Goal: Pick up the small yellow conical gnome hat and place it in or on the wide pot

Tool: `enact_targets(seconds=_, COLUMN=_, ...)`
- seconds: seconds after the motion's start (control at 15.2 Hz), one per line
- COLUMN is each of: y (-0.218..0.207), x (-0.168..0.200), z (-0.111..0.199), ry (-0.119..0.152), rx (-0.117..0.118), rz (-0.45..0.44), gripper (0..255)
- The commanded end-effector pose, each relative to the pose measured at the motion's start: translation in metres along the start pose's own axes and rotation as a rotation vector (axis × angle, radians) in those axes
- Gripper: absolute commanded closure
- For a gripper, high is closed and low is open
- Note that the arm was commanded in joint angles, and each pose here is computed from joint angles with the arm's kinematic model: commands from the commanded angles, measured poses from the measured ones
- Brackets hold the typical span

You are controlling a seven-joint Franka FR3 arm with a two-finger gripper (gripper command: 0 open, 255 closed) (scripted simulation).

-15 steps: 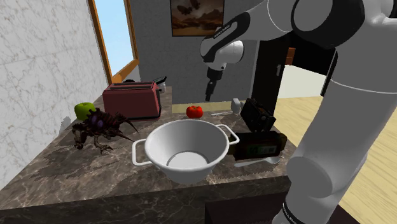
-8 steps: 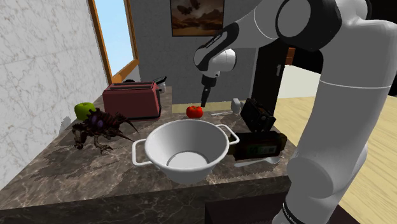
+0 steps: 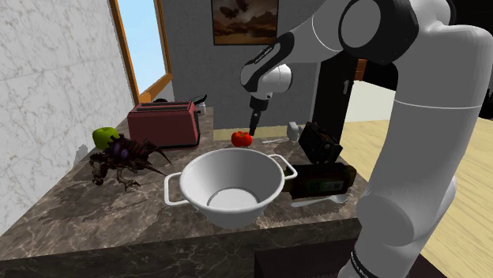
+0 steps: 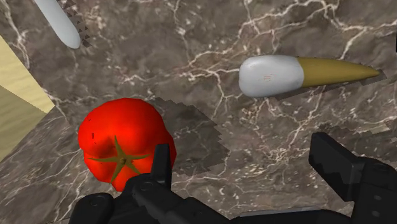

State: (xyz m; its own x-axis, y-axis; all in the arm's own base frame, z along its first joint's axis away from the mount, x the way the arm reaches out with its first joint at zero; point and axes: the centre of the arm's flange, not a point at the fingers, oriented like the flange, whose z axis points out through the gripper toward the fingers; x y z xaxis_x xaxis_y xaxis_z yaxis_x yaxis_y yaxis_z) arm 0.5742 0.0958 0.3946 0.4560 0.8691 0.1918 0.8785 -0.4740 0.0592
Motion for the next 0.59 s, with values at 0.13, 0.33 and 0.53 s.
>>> enact_targets(seconds=0.13, y=0.0, x=0.0, z=0.0, ry=0.0, rx=0.0, rz=0.0, gripper=255)
enact_targets(seconds=0.33, y=0.0, x=0.0, z=0.0, ry=0.0, rx=0.0, rz=0.0, gripper=255)
enact_targets(seconds=0.53, y=0.0, x=0.0, z=0.0, ry=0.0, rx=0.0, rz=0.0, gripper=255)
